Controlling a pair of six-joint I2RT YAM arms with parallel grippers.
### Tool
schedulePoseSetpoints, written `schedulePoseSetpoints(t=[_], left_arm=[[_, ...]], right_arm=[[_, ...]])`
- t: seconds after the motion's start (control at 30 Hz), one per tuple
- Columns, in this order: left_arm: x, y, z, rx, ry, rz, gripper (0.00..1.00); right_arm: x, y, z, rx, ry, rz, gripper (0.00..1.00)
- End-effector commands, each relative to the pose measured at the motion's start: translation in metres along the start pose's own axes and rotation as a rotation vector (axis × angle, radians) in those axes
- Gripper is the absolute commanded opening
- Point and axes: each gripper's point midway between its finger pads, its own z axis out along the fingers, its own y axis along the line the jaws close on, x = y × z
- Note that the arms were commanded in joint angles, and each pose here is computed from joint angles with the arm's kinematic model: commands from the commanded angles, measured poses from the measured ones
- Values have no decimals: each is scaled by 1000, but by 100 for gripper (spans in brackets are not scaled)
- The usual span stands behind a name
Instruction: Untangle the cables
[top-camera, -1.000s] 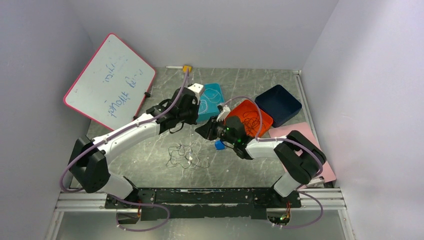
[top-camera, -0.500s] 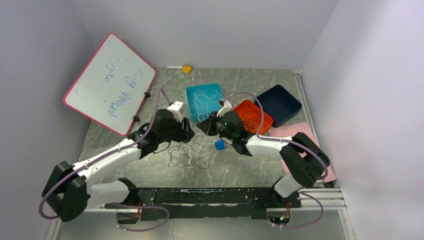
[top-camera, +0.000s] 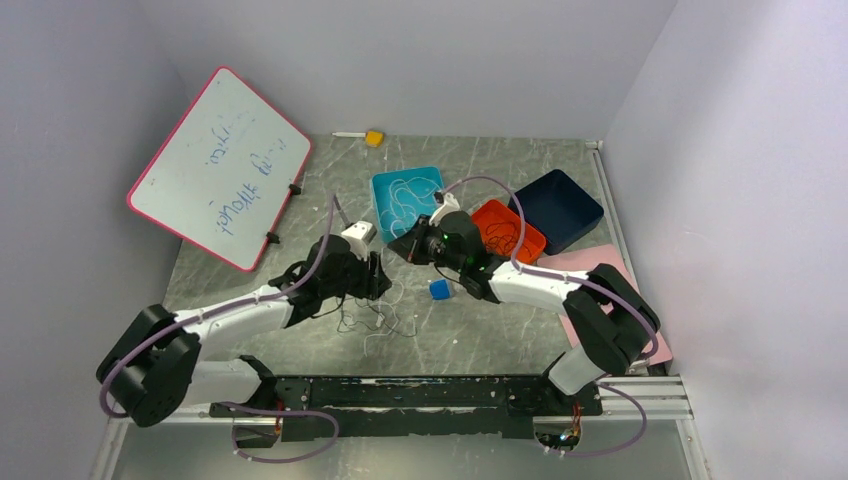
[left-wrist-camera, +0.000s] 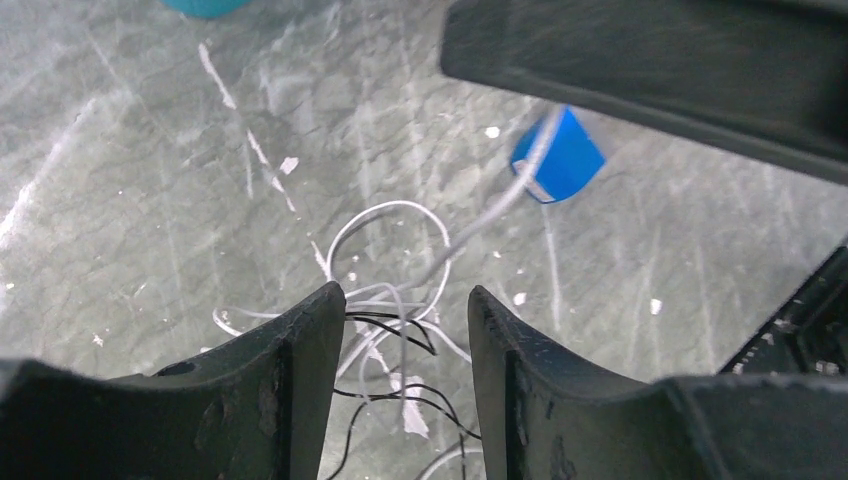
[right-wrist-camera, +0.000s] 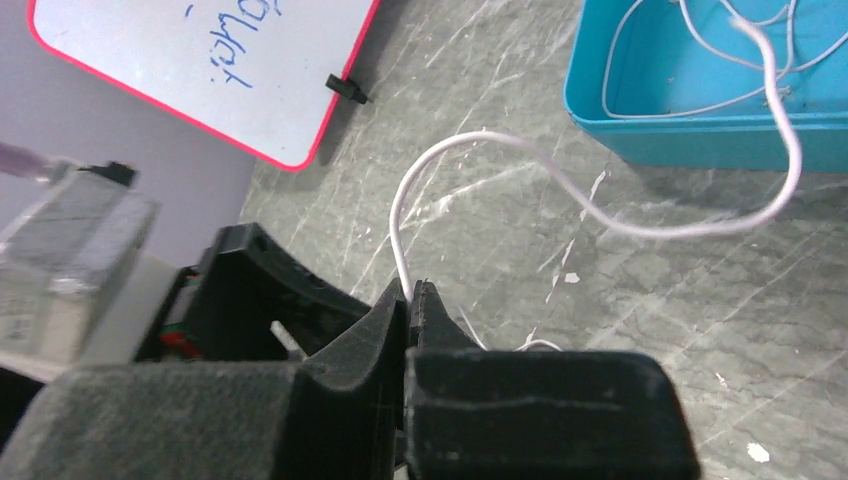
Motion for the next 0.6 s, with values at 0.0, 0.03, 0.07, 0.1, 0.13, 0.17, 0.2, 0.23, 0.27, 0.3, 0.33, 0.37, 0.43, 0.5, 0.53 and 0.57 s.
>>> schedulePoseSetpoints(t=[0.0, 0.03, 0.07, 0.1, 0.13, 0.17, 0.2, 0.23, 0.27, 0.3, 0.33, 0.37, 0.43, 0.5, 0.53, 0.57], left_arm=[[-14, 7, 11, -39, -56, 25, 54], [-11, 7, 13, -35, -50, 25, 54], [-8, 8, 15, -35, -42, 25, 53], [-5, 9, 16, -37, -31, 26, 53], [-1, 10, 17, -44, -22, 26, 52], [3, 12, 18, -51, -12, 26, 52], [6, 14, 18, -57, -4, 26, 51], [9, 15, 18, -62, 3, 25, 51], [13, 16, 17, -65, 9, 26, 50], [16, 18, 16, -68, 13, 26, 49], [19, 19, 15, -72, 18, 23, 48], [22, 20, 15, -76, 22, 21, 48], [30, 22, 14, -81, 34, 15, 46], [38, 26, 14, -91, 49, 7, 46], [43, 27, 14, -94, 56, 2, 45], [46, 28, 14, -96, 61, -4, 45]], right_arm=[[-12, 16, -3, -32, -5, 32, 0], [-13, 19, -4, -45, -4, 40, 0], [-16, 22, -5, -56, -7, 48, 0], [-19, 26, -7, -68, -11, 53, 0], [-25, 29, -10, -76, -21, 57, 0], [-31, 32, -12, -81, -32, 59, 0], [-39, 35, -15, -86, -49, 58, 0], [-49, 37, -19, -88, -68, 54, 0], [-59, 39, -24, -89, -89, 51, 0], [-72, 40, -29, -89, -114, 48, 0], [-84, 42, -35, -91, -136, 45, 0], [-96, 42, -40, -92, -155, 43, 0], [-120, 45, -52, -100, -193, 29, 0], [-141, 45, -64, -93, -225, 6, 0], [-153, 45, -72, -88, -244, -5, 0], [-162, 45, -77, -83, -255, -15, 0]])
